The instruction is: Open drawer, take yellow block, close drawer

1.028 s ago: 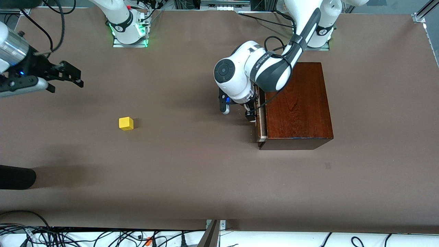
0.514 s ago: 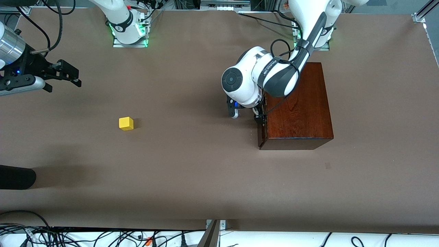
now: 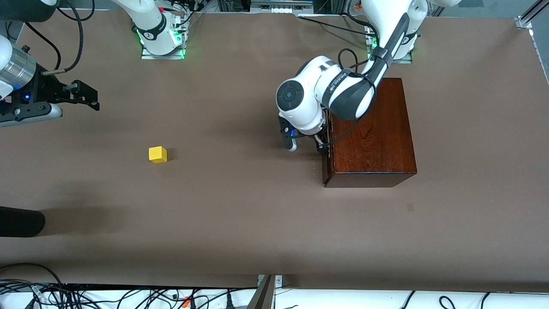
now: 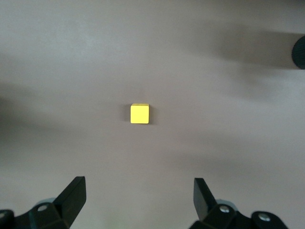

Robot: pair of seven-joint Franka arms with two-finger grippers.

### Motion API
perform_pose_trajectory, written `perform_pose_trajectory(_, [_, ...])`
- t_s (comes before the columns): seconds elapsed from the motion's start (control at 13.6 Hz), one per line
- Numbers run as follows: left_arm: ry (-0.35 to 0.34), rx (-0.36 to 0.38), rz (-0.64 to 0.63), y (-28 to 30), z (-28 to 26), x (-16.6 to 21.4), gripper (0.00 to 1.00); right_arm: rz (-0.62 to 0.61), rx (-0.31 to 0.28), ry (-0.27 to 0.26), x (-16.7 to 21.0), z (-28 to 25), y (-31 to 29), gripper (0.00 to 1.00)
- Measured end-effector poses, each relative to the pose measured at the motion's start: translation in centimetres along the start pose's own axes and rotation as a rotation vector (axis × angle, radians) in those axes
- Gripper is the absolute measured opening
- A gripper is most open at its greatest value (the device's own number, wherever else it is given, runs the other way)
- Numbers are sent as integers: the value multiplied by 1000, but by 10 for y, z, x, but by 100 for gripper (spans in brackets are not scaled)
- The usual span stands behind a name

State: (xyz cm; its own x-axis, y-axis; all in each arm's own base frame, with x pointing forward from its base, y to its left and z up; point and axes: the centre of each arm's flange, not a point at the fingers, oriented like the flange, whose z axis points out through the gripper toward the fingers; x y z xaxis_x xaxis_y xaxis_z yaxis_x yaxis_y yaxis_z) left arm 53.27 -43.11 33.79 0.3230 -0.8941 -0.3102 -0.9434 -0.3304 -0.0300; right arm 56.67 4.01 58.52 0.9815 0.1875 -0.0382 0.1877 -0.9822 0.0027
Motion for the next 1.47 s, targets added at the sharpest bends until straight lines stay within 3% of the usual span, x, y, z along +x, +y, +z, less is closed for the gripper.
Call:
perform_pose_trajectory(0.22, [120, -7, -234, 23, -48, 18, 100, 0, -2, 8, 1, -4, 0, 100])
perform_pose_trajectory(0.44, [219, 5, -456, 15, -115, -6, 100, 0, -2, 8, 2, -3, 0, 100])
perform_pose_trajectory(0.73, [226, -14, -751, -31, -183, -105, 100, 0, -2, 8, 2, -4, 0, 100])
perform_pose_trajectory(0.88, [252, -83, -869, -73, -198, -167, 100, -1, -2, 9, 2, -4, 0, 100])
perform_pose_trajectory(1.1, [237, -192, -1012, -122, -196, -250, 100, -1, 0, 9, 2, -4, -1, 100])
perform_pose_trajectory(1.47, [178, -218, -1142, -147, -176, -325, 100, 1, 3, 10, 2, -4, 0, 100])
